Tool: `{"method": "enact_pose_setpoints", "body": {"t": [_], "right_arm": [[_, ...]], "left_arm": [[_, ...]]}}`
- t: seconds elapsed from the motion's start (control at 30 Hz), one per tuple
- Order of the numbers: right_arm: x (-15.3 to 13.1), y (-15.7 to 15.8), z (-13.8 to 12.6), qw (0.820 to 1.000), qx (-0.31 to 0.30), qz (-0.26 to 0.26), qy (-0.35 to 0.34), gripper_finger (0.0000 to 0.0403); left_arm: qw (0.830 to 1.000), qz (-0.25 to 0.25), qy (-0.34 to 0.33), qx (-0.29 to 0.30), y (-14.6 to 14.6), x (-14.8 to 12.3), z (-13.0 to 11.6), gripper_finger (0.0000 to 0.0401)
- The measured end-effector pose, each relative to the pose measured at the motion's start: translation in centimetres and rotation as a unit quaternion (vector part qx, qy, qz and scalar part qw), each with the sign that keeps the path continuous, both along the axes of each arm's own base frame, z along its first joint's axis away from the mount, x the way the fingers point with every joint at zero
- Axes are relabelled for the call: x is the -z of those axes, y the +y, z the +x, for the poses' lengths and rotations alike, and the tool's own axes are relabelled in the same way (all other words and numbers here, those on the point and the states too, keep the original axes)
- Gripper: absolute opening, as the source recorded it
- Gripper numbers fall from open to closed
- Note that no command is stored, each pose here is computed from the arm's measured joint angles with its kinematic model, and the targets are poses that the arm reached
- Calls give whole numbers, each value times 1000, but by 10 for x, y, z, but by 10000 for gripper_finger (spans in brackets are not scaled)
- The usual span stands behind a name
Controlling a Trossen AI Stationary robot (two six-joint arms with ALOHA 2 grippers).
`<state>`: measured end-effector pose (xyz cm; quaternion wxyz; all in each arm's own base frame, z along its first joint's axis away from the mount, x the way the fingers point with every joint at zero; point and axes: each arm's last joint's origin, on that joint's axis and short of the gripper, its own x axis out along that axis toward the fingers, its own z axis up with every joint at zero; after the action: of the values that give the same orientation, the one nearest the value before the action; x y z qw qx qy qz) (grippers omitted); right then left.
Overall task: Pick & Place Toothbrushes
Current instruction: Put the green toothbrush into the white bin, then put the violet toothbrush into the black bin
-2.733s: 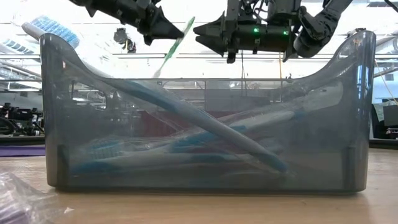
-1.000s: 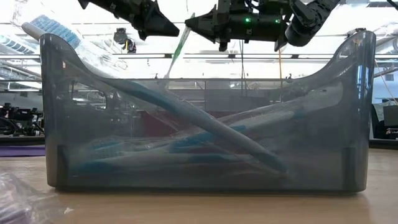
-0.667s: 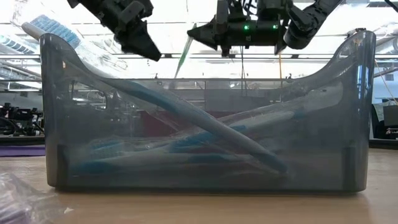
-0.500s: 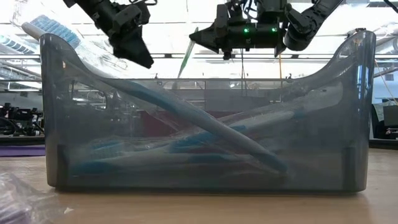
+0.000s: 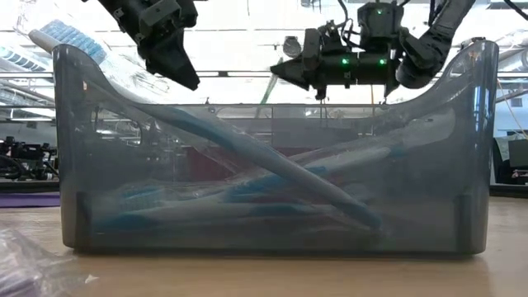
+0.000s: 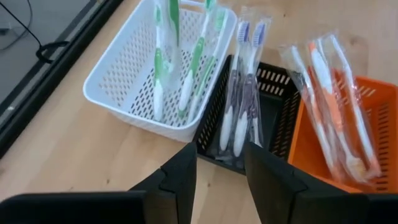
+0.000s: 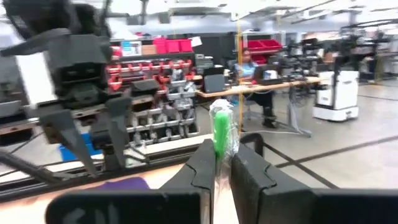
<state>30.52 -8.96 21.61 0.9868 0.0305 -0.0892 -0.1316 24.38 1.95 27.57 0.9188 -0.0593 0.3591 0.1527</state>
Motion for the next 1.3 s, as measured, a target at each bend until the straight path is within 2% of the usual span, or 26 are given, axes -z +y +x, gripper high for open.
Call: {"method": "enact_pose_setpoints", "body": {"t": [0.5, 0.67, 0.87, 1.3], "right_arm": [[18, 8, 6, 1000, 4, 8, 7, 24], [27, 7, 8, 1000, 6, 12, 21, 54], [24, 6, 8, 1000, 8, 3, 10, 85], [22, -3, 4, 1000, 24, -7, 5, 192]], "left_arm": [[1000, 13, -14, 9, -10, -2, 2, 131], [1000, 13, -14, 9, -10, -2, 2, 131], [1000, 13, -14, 8, -10, -2, 2, 131], [1000, 0, -14, 4, -10, -2, 2, 131]]}}
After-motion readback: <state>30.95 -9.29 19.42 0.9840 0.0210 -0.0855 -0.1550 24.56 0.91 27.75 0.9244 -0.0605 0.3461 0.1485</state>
